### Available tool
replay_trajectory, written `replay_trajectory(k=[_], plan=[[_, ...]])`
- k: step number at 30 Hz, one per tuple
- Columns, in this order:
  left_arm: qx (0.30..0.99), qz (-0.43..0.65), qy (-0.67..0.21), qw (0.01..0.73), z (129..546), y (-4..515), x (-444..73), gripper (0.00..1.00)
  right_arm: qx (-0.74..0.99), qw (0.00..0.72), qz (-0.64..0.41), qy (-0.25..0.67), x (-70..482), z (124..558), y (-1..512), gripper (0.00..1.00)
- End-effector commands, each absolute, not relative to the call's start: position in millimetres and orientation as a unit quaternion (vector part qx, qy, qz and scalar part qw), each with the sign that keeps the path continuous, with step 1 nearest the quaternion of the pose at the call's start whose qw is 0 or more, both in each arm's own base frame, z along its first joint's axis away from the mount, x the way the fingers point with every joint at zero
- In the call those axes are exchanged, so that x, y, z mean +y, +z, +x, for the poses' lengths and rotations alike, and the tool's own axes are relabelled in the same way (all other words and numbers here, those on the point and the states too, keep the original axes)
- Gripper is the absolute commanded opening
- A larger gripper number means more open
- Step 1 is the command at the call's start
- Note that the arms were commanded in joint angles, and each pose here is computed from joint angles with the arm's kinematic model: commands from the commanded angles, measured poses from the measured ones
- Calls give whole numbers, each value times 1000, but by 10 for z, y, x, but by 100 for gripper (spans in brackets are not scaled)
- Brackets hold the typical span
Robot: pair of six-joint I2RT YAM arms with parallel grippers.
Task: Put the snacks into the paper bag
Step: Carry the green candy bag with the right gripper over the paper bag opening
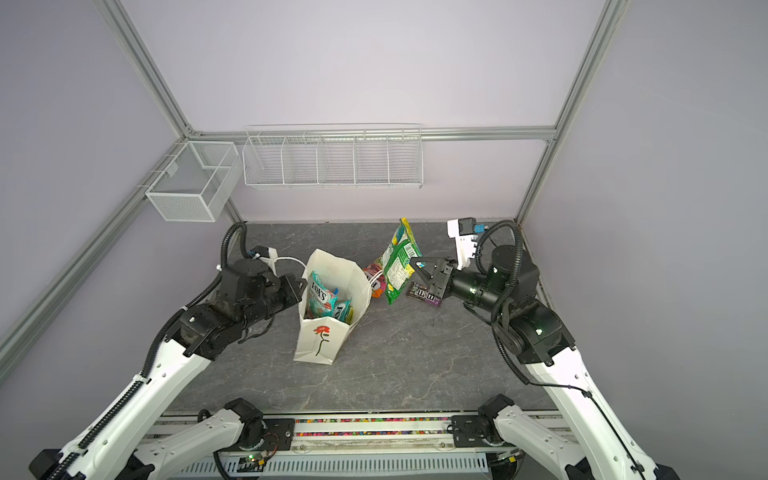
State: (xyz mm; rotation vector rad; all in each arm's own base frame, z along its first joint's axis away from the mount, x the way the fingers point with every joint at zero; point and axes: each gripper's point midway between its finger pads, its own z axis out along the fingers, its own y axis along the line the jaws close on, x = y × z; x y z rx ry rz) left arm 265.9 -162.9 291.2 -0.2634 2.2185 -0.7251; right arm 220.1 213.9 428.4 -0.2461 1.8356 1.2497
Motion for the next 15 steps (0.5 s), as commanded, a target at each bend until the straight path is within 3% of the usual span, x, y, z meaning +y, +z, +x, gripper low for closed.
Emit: replay_trajectory(k=[1, 15], plan=[[862, -103, -301, 394, 2672, 2967, -1676, 0, 690, 491, -124, 518, 2124, 2116, 4700, 7], [861, -105, -303, 395, 2662, 2985, -1667, 0, 670, 493, -140, 538, 2225, 2023, 4846, 7]])
